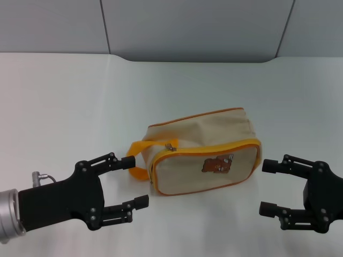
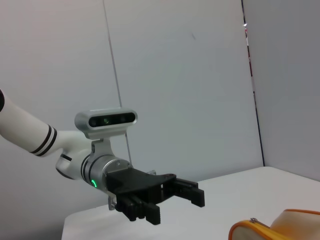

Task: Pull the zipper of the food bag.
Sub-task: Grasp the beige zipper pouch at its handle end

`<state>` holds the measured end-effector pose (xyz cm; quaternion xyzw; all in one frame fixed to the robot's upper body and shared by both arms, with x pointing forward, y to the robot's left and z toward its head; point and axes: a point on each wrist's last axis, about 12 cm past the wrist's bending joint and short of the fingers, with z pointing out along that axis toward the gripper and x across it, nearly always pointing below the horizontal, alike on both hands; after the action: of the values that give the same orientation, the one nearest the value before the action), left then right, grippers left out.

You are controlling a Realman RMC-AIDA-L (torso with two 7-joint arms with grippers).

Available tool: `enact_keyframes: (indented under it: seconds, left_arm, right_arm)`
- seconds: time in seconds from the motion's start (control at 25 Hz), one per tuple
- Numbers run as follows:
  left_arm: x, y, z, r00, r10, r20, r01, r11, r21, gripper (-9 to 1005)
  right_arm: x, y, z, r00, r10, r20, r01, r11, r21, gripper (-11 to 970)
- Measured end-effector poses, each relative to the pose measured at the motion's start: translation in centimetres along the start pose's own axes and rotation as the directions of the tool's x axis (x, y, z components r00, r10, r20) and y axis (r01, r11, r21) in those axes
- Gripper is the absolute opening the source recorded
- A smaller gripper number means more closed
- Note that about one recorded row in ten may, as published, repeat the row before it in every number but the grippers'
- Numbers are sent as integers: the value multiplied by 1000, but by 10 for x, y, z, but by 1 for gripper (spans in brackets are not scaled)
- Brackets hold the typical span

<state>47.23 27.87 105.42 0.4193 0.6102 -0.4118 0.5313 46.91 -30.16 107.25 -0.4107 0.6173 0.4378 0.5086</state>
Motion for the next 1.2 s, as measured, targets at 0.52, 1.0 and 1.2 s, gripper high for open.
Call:
enact_keyframes:
  seconds: [0.52,1.0,1.2]
  left_arm:
    - [19,-5,23,997,40,62,-32,992,-125,780]
    - [48,-24,66,995,102,24,-87,932,-352,757]
    - [54,-29,73,995,95,-9,-90,902,-423,748]
  right_arm:
    - [0,1,-3,1000,-2,28,2,1000,29,833]
    - [5,6,-7,999,-18,30,17,999,50,832]
    - [6,6,-5,999,-40,30,38,998,49,832]
